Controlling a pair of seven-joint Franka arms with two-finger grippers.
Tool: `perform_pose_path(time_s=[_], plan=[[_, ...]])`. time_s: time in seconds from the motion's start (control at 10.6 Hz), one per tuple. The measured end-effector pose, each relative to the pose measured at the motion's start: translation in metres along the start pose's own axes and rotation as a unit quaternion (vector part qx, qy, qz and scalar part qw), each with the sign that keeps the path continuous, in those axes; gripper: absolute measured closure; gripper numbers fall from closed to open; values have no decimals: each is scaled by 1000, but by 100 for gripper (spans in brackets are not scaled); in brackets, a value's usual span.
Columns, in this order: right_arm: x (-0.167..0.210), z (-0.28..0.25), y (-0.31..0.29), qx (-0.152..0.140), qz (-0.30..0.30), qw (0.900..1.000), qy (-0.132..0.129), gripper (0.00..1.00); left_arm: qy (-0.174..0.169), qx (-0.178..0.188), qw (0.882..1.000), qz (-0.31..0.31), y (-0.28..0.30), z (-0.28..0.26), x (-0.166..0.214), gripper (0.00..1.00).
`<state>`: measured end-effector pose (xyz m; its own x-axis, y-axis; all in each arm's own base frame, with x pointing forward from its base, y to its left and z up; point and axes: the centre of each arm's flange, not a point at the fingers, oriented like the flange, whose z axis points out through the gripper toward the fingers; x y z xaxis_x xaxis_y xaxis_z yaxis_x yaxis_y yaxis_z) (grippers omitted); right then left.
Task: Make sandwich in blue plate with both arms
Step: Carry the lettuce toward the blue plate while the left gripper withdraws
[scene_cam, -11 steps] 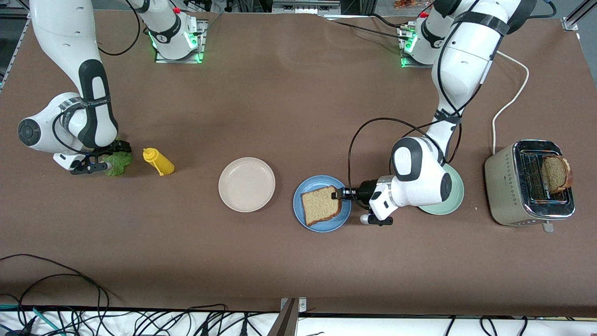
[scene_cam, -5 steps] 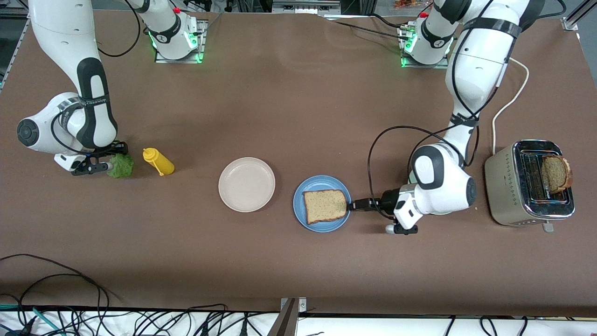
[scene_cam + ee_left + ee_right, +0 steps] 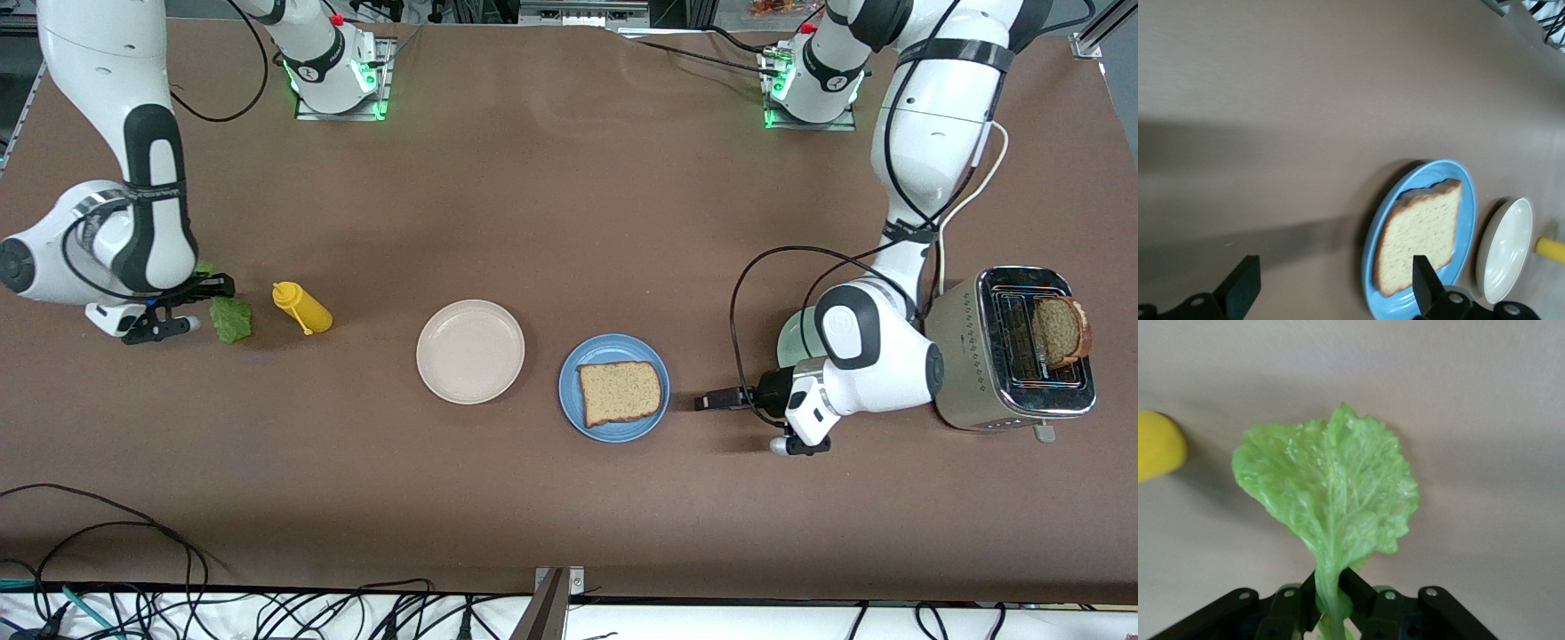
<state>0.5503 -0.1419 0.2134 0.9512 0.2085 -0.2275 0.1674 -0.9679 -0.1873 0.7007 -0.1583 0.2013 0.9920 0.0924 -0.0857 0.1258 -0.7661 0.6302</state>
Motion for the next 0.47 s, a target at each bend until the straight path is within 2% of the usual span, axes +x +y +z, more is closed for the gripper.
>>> perform_pose_path(time_s=[0.28, 0.47], plan=[[14, -50, -7, 24, -23, 999, -2, 89, -33, 90, 992, 79, -3, -48, 1, 0], [22, -76, -24, 20, -42, 999, -9, 89, -61, 120, 986, 100, 2, -98, -4, 0]])
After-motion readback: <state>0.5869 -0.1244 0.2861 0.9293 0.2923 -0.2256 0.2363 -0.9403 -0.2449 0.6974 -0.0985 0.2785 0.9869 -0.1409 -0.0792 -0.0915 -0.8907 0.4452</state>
